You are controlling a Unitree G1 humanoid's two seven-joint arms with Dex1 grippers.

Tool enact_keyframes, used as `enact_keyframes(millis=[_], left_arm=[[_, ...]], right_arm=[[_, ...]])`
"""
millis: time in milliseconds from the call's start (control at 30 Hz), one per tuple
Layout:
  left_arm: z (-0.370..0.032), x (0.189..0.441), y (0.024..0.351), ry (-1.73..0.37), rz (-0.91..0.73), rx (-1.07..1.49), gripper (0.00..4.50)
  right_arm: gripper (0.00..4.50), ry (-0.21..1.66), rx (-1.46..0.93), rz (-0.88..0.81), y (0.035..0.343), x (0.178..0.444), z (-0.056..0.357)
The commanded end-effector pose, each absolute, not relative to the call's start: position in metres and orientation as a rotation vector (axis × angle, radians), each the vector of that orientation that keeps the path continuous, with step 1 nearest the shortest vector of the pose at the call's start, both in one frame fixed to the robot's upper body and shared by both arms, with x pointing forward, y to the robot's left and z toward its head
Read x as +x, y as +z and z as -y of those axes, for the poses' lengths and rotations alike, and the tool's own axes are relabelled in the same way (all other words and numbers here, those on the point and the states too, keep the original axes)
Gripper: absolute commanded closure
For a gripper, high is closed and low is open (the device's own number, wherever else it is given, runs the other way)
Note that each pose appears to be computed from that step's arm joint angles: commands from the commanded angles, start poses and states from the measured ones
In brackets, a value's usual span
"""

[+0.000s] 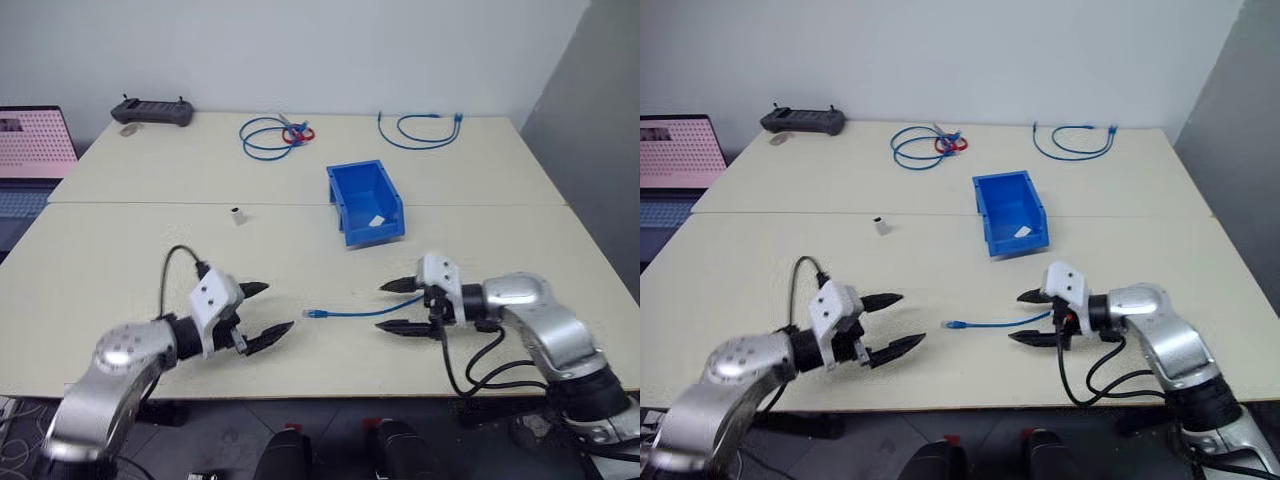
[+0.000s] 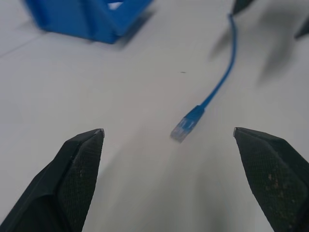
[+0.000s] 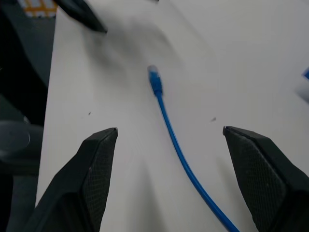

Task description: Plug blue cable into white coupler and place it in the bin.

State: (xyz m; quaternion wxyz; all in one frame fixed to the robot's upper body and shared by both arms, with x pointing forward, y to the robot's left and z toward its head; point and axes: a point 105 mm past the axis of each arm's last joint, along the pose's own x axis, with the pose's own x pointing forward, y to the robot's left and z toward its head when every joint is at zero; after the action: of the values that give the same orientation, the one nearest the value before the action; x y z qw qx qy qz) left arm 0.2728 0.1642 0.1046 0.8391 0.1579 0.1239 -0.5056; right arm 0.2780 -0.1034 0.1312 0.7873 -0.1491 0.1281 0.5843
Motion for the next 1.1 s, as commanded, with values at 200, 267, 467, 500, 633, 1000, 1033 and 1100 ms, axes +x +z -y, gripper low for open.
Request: enact_keyframes(millis=[200, 267, 467, 500, 633, 1000, 1033, 1100], left_arm=[[-0.153, 0.301, 0.062, -1.454, -0.408, 0.575, 0.00], [-0.150, 0.312, 0.059, -1.473, -0.403, 0.584, 0.00], [-0.131, 0.320, 0.053, -1.560, -0.367, 0.599, 0.00], [-0.129, 0.319, 0.052, -1.573, -0.360, 0.597, 0.18], [-0.126, 0.314, 0.053, -1.621, -0.350, 0.569, 0.91], [-0.142, 0.311, 0.046, -1.598, -0.404, 0.574, 3.22], [-0.145, 0.309, 0.045, -1.598, -0.413, 0.574, 3.39], [-0.148, 0.306, 0.043, -1.595, -0.425, 0.574, 3.80]], right_arm=[[0.77, 1.117, -0.284, -0.294, 0.141, 0.260, 0.126], [0.77, 1.079, -0.273, -0.308, 0.139, 0.258, 0.132], [0.77, 1.009, -0.281, -0.322, 0.134, 0.256, 0.143], [0.74, 1.002, -0.279, -0.319, 0.134, 0.257, 0.144], [0.72, 0.998, -0.275, -0.314, 0.134, 0.259, 0.144], [0.72, 1.009, -0.288, -0.302, 0.138, 0.267, 0.145], [0.72, 1.010, -0.287, -0.302, 0.138, 0.268, 0.145], [0.72, 1.013, -0.286, -0.302, 0.138, 0.268, 0.144]])
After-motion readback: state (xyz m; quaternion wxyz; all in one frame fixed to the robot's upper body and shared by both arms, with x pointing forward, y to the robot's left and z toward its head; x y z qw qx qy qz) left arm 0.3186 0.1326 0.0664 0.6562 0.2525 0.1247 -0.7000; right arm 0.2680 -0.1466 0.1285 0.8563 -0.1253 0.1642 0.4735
